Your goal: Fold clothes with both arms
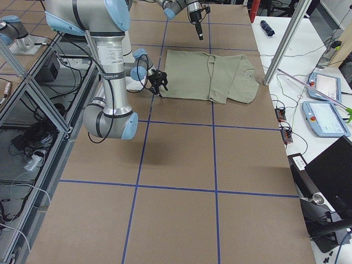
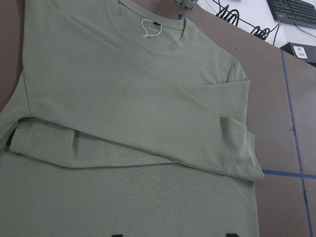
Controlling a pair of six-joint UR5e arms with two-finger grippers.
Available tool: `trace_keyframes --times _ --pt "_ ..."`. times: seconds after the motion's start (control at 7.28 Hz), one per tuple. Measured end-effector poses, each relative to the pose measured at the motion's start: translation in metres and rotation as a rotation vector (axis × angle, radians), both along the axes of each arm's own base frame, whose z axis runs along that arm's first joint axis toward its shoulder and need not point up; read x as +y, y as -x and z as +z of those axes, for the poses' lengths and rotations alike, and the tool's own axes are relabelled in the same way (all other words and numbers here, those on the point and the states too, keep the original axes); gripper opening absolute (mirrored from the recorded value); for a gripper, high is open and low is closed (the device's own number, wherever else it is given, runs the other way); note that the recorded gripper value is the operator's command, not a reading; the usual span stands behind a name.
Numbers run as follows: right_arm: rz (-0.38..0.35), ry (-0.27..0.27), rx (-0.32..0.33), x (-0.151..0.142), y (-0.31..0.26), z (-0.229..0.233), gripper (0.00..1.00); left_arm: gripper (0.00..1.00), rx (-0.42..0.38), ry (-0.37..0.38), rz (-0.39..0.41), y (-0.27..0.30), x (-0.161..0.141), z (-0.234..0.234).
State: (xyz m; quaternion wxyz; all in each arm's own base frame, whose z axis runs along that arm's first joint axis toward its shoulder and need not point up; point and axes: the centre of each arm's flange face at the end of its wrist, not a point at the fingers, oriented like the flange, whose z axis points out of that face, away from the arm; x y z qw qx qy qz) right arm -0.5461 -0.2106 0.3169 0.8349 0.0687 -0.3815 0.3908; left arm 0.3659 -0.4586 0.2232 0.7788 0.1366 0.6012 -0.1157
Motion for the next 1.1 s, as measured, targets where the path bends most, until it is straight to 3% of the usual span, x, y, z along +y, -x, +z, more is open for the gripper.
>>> trace_keyframes --times 1.1 --pt "-0.027 0.024 0.002 0.0063 0.0002 0.0007 0.65 0.76 0.004 0.009 0.000 -0.0011 0.0010 -0.0002"
